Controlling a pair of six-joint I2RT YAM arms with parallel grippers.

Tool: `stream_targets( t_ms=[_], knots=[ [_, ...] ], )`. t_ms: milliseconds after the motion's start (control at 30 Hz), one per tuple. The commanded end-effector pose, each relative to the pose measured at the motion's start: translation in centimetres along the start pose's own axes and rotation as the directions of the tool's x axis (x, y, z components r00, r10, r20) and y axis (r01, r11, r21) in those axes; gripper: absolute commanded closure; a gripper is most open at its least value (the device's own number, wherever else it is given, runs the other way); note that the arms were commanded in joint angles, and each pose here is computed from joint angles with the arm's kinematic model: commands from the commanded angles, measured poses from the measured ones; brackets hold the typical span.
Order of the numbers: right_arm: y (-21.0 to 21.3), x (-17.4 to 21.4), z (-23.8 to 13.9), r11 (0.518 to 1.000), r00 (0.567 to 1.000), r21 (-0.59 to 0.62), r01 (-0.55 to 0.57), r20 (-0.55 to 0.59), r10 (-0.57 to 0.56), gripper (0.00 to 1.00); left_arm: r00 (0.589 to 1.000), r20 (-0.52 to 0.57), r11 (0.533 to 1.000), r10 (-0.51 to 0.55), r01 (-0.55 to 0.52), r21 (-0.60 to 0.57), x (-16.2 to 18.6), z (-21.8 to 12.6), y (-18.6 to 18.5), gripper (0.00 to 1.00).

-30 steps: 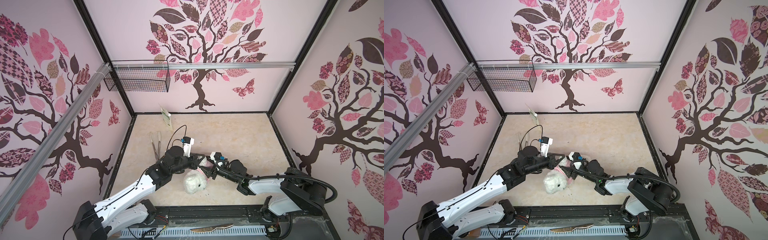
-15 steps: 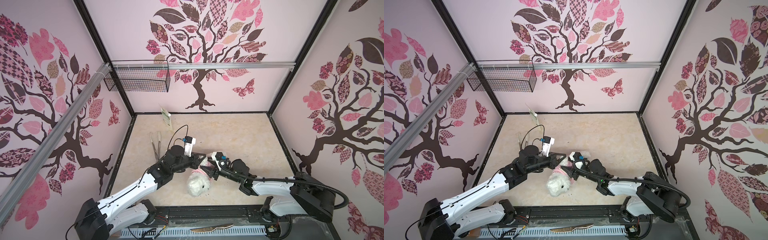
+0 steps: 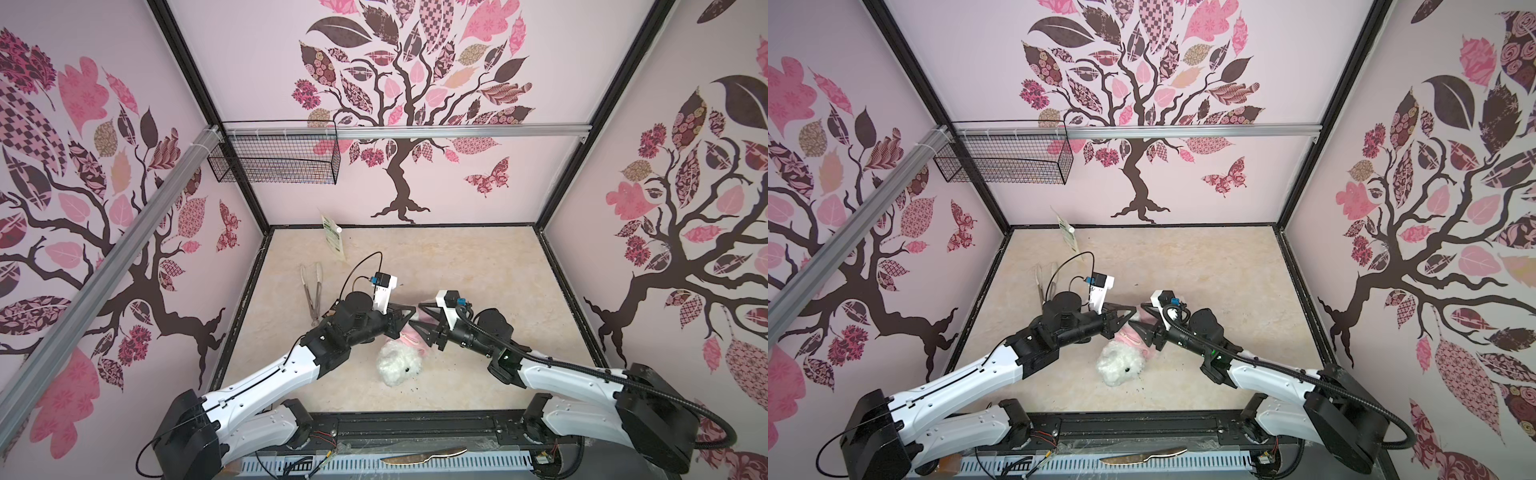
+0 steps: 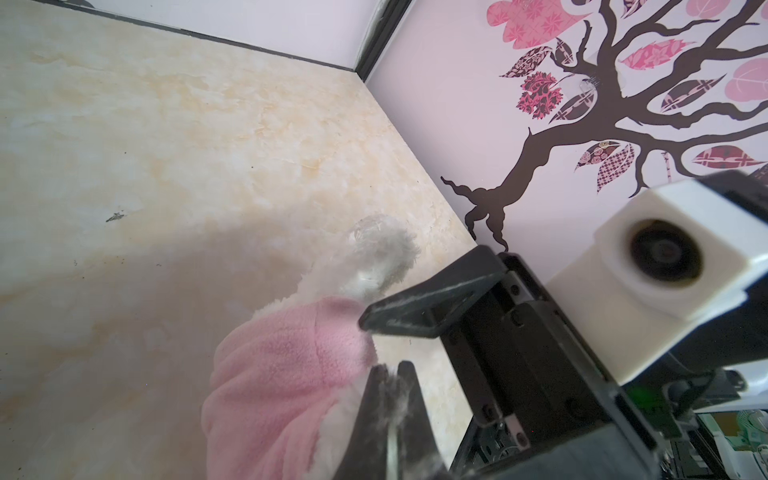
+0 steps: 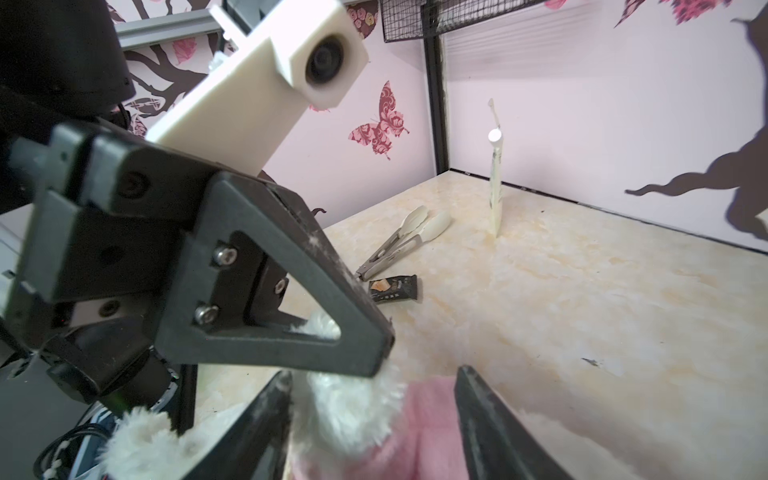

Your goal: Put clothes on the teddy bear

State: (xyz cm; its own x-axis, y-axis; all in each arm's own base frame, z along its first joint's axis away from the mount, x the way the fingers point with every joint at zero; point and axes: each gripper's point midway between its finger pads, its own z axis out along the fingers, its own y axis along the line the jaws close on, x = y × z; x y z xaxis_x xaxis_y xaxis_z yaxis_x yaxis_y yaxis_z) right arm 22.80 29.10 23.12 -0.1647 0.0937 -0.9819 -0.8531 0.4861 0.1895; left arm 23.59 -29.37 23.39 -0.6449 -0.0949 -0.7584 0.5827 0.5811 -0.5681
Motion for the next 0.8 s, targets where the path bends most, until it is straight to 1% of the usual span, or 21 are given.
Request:
stream_targets(
  t_ms=[0, 100, 200, 300, 333, 400, 433, 533, 567, 667, 733, 767],
  knots=[
    [-1.0, -0.1, -1.6, 0.998, 1.000, 0.062, 0.009, -0.006, -0.008, 0.29, 1.000, 0.000, 1.000, 0.015, -0.015, 0.012, -0.1, -0.4, 0.3, 1.00],
    [-2.3, 0.0, -2.9, 0.990, 1.000, 0.137, 0.015, -0.023, -0.012, 0.25, 0.999, -0.007, 0.998, 0.043, -0.043, 0.042, -0.4, -0.3, -0.2, 1.00],
    [-3.8, -0.2, -3.7, 0.977, 0.999, 0.211, 0.017, -0.044, -0.008, 0.24, 0.995, -0.038, 0.989, 0.097, -0.092, 0.116, -0.1, -0.2, -1.6, 1.00],
    [-4.9, -0.2, -3.7, 0.972, 0.996, 0.235, -0.018, -0.078, 0.037, 0.26, 0.984, -0.069, 0.970, 0.166, -0.151, 0.190, 0.4, 0.0, -2.8, 1.00],
    [-5.1, 0.0, -3.5, 0.971, 0.994, 0.236, -0.034, -0.090, 0.057, 0.28, 0.979, -0.074, 0.964, 0.189, -0.171, 0.204, 0.5, 0.1, -3.0, 0.98],
    [-5.3, 0.7, -3.1, 0.970, 0.988, 0.233, -0.065, -0.120, 0.095, 0.31, 0.970, -0.085, 0.957, 0.228, -0.207, 0.205, 0.8, 0.5, -2.7, 0.92],
    [-5.3, 1.2, -2.9, 0.970, 0.984, 0.227, -0.082, -0.139, 0.116, 0.33, 0.965, -0.094, 0.956, 0.245, -0.225, 0.187, 1.1, 0.9, -2.2, 0.89],
    [-5.2, 3.2, -2.1, 0.968, 0.965, 0.208, -0.138, -0.193, 0.179, 0.40, 0.957, -0.110, 0.961, 0.269, -0.259, 0.100, 1.3, 1.7, -0.3, 0.81],
    [-5.2, 4.0, -1.9, 0.966, 0.956, 0.204, -0.158, -0.214, 0.202, 0.43, 0.955, -0.110, 0.961, 0.274, -0.267, 0.071, 1.2, 1.7, 0.3, 0.77],
    [-5.2, 6.1, -1.5, 0.958, 0.931, 0.201, -0.207, -0.261, 0.256, 0.51, 0.952, -0.100, 0.957, 0.291, -0.291, 0.016, 1.1, 1.4, 1.2, 0.61],
    [-4.9, 7.3, -1.3, 0.953, 0.915, 0.185, -0.238, -0.286, 0.284, 0.54, 0.949, -0.093, 0.952, 0.302, -0.306, -0.032, 0.9, 0.7, 1.9, 0.46],
    [-4.8, 7.7, -1.1, 0.952, 0.909, 0.179, -0.249, -0.297, 0.293, 0.56, 0.947, -0.088, 0.948, 0.308, -0.313, -0.053, 0.9, 0.3, 2.2, 0.42]
  ],
)
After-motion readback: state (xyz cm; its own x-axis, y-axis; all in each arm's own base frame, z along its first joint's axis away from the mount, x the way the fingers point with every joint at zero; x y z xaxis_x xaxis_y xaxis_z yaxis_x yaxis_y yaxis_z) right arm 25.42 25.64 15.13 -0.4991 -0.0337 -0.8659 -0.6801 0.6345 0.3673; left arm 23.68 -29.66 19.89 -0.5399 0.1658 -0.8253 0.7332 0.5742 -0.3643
